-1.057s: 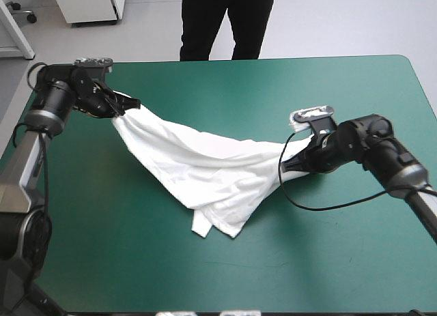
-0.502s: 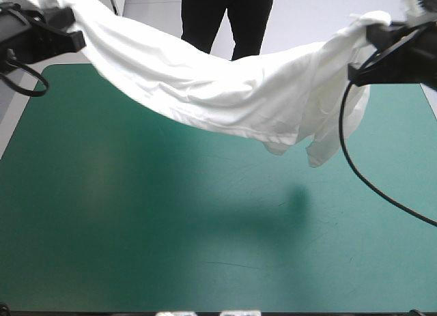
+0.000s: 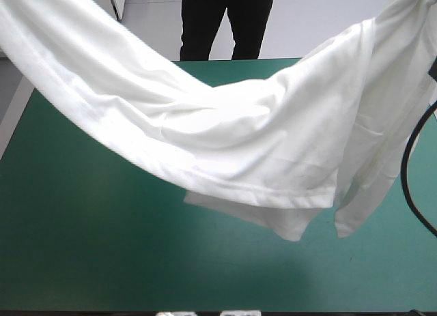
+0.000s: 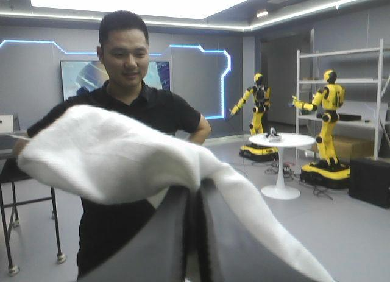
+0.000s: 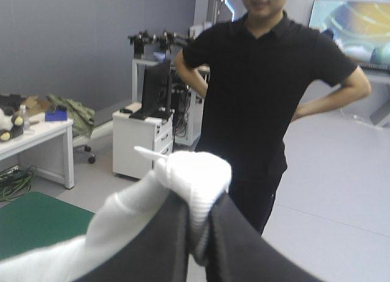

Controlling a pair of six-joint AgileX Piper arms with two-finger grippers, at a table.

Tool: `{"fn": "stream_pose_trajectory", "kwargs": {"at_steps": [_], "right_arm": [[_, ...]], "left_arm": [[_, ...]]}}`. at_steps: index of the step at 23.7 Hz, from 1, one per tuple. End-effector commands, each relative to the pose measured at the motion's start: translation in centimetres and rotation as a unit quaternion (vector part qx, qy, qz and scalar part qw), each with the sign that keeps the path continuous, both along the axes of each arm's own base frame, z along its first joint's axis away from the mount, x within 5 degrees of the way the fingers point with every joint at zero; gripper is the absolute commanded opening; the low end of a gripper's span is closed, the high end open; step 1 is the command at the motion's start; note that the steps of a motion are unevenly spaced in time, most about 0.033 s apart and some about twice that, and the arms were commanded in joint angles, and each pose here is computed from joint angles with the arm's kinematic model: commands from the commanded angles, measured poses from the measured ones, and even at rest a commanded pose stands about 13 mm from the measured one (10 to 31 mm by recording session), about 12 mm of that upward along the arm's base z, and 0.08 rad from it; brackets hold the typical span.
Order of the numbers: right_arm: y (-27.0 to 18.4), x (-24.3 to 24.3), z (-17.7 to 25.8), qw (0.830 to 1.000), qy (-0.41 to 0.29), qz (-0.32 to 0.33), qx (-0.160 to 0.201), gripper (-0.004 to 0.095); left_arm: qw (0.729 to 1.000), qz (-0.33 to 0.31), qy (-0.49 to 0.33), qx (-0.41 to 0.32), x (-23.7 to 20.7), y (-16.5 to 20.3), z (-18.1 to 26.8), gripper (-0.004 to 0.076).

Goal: Fold the cloth

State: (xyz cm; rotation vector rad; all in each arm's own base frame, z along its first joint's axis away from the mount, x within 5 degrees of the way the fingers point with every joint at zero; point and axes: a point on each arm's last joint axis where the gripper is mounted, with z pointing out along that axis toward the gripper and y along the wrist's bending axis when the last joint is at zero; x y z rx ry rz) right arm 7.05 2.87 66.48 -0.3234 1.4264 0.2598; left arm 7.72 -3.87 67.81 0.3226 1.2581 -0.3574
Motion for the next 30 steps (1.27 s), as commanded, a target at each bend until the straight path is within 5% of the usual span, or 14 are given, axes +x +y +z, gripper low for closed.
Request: {"fn": "stream_pose_trajectory", "kwargs": {"at_steps": [1,10,19,21,25,30], "right_arm": [[-0.2,-0.1,-0.1,1.0,0.008,-0.004,0.017,-0.0017],[-0.3,0.6,-4.9,0.992,0.122,-0.029,-0.009,-0.0017],[4.3,14.0,-20.3,0.947,0.308,-0.065,-0.059,-0.0017],[5.8,18.6,-25.2,0.921,0.37,-0.079,-0.089,-0.0017],[7.8,24.6,-30.5,0.901,0.41,-0.081,-0.114,-0.0017],[7.2,28.4,-34.4,0.879,0.453,-0.113,-0.092,-0.0017]], "left_arm": [[1.0,-0.004,0.021,0.006,0.2,-0.1,-0.6,-0.0009],[0.972,0.031,0.207,0.109,4.3,-0.8,-9.1,-0.0009],[0.85,0.142,0.47,0.192,16.9,-2.4,-27.4,-0.0009],[0.814,0.147,0.521,0.209,20.7,-2.8,-32.0,-0.0009],[0.792,0.167,0.552,0.202,24.8,-1.8,-36.2,-0.0009],[0.773,0.184,0.576,0.192,26.9,-0.4,-38.9,-0.0009]]}}
